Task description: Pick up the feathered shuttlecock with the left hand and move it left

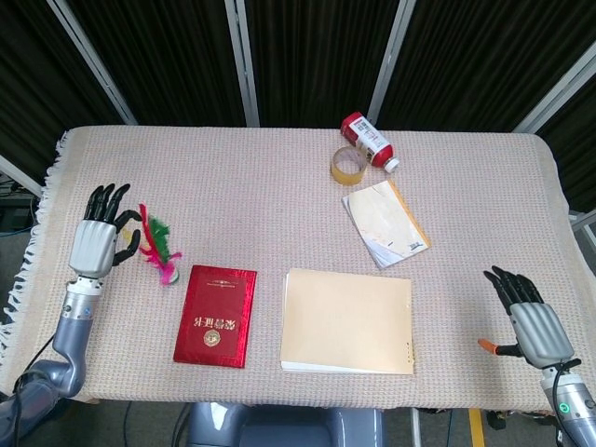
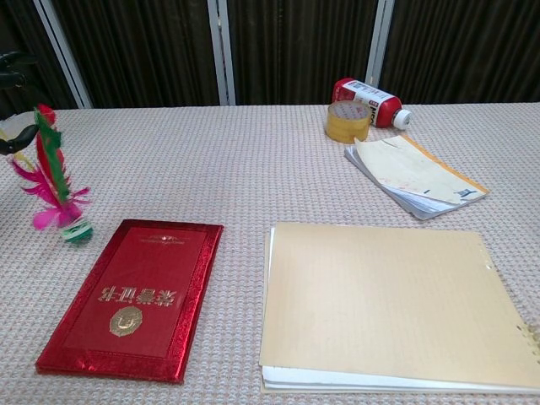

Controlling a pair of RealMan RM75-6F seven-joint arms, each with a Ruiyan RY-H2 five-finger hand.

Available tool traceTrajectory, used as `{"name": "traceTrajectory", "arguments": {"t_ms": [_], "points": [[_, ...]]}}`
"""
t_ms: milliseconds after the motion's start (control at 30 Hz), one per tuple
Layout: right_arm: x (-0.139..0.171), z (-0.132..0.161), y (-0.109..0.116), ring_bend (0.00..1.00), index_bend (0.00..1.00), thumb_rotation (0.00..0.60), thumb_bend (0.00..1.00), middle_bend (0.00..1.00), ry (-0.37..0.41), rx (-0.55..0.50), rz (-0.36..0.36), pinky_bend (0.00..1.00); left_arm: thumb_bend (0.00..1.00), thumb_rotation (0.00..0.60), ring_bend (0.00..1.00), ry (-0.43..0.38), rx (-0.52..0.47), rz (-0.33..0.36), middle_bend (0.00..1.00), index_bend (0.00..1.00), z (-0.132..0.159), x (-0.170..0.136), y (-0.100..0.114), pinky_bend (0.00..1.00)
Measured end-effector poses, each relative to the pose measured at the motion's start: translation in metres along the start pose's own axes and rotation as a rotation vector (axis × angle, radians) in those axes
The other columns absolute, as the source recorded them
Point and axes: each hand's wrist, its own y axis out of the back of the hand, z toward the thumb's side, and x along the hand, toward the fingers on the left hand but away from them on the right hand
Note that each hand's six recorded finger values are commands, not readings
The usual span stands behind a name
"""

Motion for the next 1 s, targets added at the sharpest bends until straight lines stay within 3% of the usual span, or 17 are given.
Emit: {"name": "traceTrajectory", "arguments": {"t_ms": [233,433,567,800,900,1000], "points": [[0.002,0.002,-0.001,0.0,0.0,0.6,0.05,0.0,-0.002,0.02,-0.001,0.0,0.32,0.6,0.0,-0.027,-0.03,-0.02,0.01,0.22,0.015,-0.002,0.002,0.0],[0.002,0.002,-0.003,0.0,0.0,0.6,0.05,0.0,-0.005,0.029,0.005,0.0,0.26,0.6,0.0,-0.086,-0.088,0.003,0.0,0.04,0.038,-0.003,0.009,0.0],[0.003,-0.001,0.001,0.0,0.0,0.6,0.05,0.0,-0.014,0.024,-0.009,0.0,0.24,0.6,0.0,-0.097,-0.132,0.014,0.0,0.01,0.045,-0.008,0.019,0.0],[0.003,-0.009,0.009,0.0,0.0,0.6,0.05,0.0,-0.04,0.02,-0.038,0.0,0.19,0.6,0.0,-0.028,-0.077,-0.075,0.0,0.0,0.044,-0.033,0.044,0.0],[0.004,-0.007,0.009,0.0,0.0,0.6,0.05,0.0,-0.032,0.023,-0.035,0.0,0.19,0.6,0.0,0.013,-0.083,-0.123,0.0,0.0,0.045,-0.055,0.066,0.0],[0.006,-0.002,0.007,0.0,0.0,0.6,0.05,0.0,-0.014,0.026,-0.029,0.0,0.2,0.6,0.0,0.088,-0.008,-0.134,0.0,0.0,0.033,-0.084,0.095,0.0]]}}
